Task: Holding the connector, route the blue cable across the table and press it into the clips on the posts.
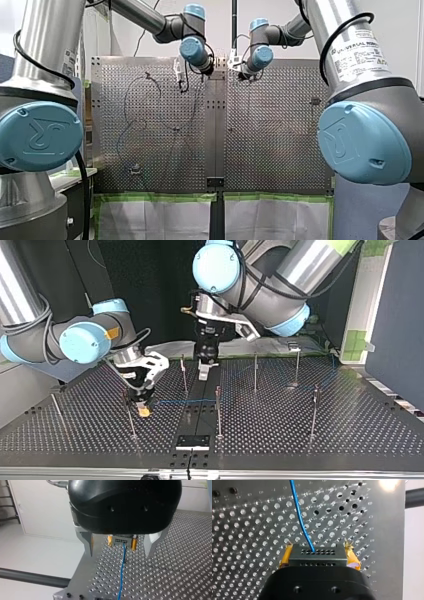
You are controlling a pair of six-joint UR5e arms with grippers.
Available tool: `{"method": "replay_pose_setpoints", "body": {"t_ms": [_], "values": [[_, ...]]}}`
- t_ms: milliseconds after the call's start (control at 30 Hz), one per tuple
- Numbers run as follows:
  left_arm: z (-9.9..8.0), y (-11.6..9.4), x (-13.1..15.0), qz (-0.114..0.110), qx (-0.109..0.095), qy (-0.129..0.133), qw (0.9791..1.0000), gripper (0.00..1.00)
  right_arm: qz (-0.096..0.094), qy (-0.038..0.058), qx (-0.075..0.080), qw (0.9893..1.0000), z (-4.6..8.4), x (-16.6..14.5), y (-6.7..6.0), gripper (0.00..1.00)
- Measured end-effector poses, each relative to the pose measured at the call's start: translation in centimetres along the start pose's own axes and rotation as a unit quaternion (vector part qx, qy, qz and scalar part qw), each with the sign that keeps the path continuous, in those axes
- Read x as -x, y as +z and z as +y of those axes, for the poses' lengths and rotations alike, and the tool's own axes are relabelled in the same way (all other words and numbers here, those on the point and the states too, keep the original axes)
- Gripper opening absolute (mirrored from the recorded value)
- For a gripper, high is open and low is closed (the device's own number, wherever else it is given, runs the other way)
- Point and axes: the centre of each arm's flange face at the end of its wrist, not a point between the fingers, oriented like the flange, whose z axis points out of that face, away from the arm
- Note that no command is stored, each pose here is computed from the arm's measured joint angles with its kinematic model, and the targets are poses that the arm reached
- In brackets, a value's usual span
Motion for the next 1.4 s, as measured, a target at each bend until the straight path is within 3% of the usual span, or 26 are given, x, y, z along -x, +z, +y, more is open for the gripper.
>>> {"method": "replay_pose_setpoints", "body": {"t_ms": [167,433,800,1133,1400], "values": [[-0.3,1.6,-0.4,0.0,0.012,0.002,0.9999,1.0,0.0,-0.0016,0.002,1.0,0.2,0.1,0.0,0.0],[-1.4,3.2,1.0,-0.015,0.01,-0.004,0.9998,1.0,0.0,-0.0028,0.002,1.0,0.2,0.1,0.1,0.0],[-2.2,6.2,-0.4,0.001,0.031,0.011,0.9995,1.0,0.001,-0.0033,0.002,1.0,0.2,0.1,0.1,0.0],[-3.2,8.8,-0.3,-0.019,0.033,0.002,0.9993,1.0,0.002,-0.004,0.002,1.0,0.2,0.1,0.1,0.0],[-3.5,10.6,-1.9,-0.012,0.035,0.005,0.9993,1.0,0.002,-0.0041,0.002,1.0,0.2,0.1,0.1,0.0]]}}
